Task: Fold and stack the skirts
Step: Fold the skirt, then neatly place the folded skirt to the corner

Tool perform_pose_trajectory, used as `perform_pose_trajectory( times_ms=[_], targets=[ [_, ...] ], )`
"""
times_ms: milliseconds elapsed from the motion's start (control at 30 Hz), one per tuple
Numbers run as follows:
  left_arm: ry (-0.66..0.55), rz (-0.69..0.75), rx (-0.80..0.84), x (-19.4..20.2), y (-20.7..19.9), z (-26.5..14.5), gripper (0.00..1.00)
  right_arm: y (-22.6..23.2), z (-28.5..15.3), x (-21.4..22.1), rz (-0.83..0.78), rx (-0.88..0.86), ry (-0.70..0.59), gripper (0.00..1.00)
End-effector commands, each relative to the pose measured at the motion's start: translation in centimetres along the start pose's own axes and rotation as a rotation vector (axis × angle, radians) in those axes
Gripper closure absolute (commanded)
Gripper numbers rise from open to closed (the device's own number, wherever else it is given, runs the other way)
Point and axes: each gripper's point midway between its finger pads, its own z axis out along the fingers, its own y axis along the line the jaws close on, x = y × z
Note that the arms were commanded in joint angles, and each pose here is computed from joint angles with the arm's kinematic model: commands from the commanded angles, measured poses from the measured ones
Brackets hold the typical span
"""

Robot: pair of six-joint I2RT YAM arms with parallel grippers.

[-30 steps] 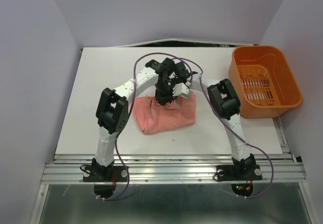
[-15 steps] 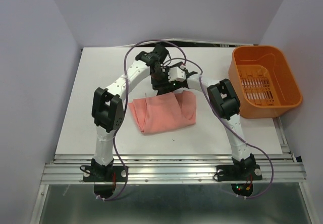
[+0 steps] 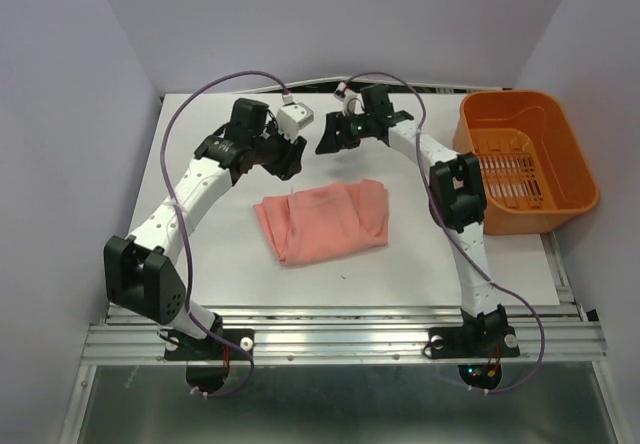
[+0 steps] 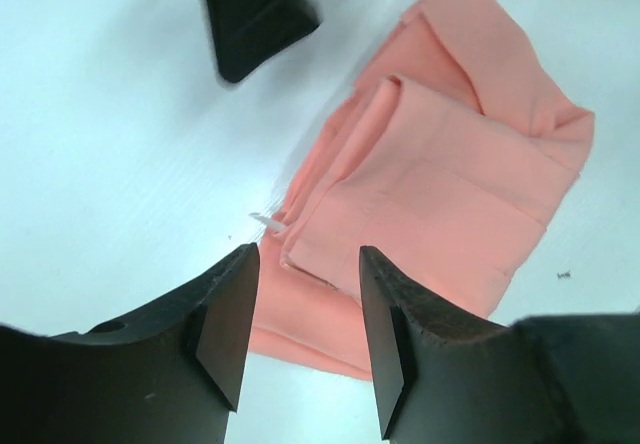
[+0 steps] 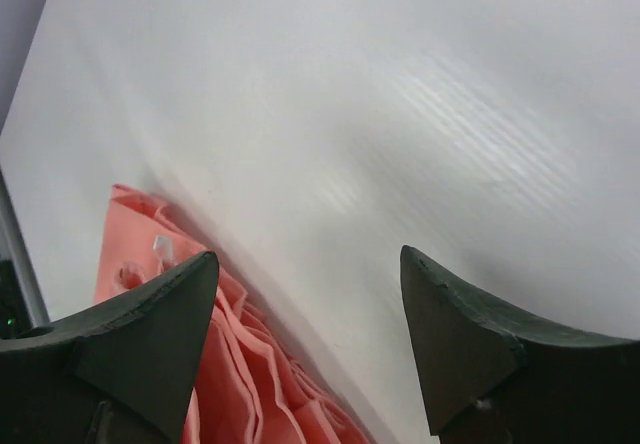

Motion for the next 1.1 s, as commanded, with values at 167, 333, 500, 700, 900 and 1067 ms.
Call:
perform_pose_trajectory(
  times_ms=[167,333,500,700,900,1067],
  targets=[
    [-0.237,-0.31,-0.209,-2.1,3.4,-3.5,0.41,2.2,-9.2,-4.0,-0.057,0.234,-0.103,0.21],
    [-0.154,-0.42,-0.174,0.5,-0.3,-1.6,0.41,3.5,-11.8,0.5,-0.03,0.299,-0.034,0.21],
    [-0.047,-0.553,-0.183,1.9,-6.6,1.1,0.42,1.2,-15.0,3.9,0.049,0.441,0.003,0.19],
    [0.127,-0.691,-0.188,6.4,-9.4,6.2,0.38,-1.3,-18.6,4.6,0.138,0.561,0.002,0.09],
    [0.378,-0.767,-0.23,14.2,-9.2,11.7,0.31,-2.7,-21.1,4.3,0.148,0.639,-0.023,0.0],
    [0.458,-0.773,-0.276,16.7,-5.4,12.3,0.14,-3.9,-23.0,4.5,0.172,0.657,-0.034,0.0]
  ],
)
